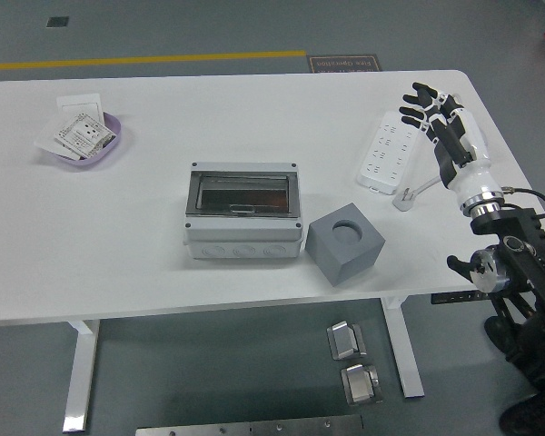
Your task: Pick up the cylinder from the cube,place it in the box,flap close box
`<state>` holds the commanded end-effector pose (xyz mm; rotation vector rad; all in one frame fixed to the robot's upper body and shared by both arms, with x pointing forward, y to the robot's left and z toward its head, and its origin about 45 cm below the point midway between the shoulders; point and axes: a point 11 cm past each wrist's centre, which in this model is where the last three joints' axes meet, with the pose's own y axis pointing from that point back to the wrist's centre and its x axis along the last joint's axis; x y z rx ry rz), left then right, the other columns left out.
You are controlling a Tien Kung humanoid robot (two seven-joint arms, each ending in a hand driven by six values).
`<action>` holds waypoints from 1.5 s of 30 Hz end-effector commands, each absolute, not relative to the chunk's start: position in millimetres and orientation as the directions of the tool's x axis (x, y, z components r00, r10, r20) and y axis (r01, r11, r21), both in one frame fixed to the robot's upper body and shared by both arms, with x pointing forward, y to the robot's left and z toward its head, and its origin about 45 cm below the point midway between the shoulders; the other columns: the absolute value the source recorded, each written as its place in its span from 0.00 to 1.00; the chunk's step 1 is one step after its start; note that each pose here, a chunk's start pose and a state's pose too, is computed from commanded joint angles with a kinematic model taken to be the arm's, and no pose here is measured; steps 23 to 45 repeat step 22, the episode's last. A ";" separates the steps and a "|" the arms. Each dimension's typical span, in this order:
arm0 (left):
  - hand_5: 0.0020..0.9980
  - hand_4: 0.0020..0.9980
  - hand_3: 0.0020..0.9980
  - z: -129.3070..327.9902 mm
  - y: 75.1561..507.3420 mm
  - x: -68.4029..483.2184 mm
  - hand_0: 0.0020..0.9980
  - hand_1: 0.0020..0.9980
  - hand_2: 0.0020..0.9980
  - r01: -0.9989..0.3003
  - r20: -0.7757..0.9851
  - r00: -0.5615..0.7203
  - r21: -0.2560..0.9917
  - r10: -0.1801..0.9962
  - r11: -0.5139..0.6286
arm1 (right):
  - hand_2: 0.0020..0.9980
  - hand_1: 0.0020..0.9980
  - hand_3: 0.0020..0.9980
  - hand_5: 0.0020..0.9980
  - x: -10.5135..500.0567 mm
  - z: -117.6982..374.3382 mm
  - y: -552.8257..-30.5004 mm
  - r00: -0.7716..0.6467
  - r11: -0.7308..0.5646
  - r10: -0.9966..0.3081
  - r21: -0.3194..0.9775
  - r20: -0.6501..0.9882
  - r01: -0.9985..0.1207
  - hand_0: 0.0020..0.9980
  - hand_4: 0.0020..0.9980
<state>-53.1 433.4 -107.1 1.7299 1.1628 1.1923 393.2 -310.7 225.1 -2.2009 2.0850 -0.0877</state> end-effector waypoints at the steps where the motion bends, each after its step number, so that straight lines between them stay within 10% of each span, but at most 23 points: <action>1: 0.46 0.76 0.79 -107.2 433.4 -53.1 0.72 0.72 0.68 0.271 0.295 0.164 0.904 0.941 -0.331 | 0.71 0.68 0.72 0.54 393.2 225.1 -310.7 0.056 -0.052 -0.998 -0.118 -0.032 -0.992 0.74 0.82; 45: 0.45 0.76 0.79 -106.5 435.9 -47.7 0.72 0.72 0.68 0.262 0.300 0.169 0.905 0.939 -0.336 | 0.71 0.68 0.72 0.52 394.4 228.9 -309.0 0.072 -0.070 -0.997 -0.118 -0.012 -0.991 0.74 0.81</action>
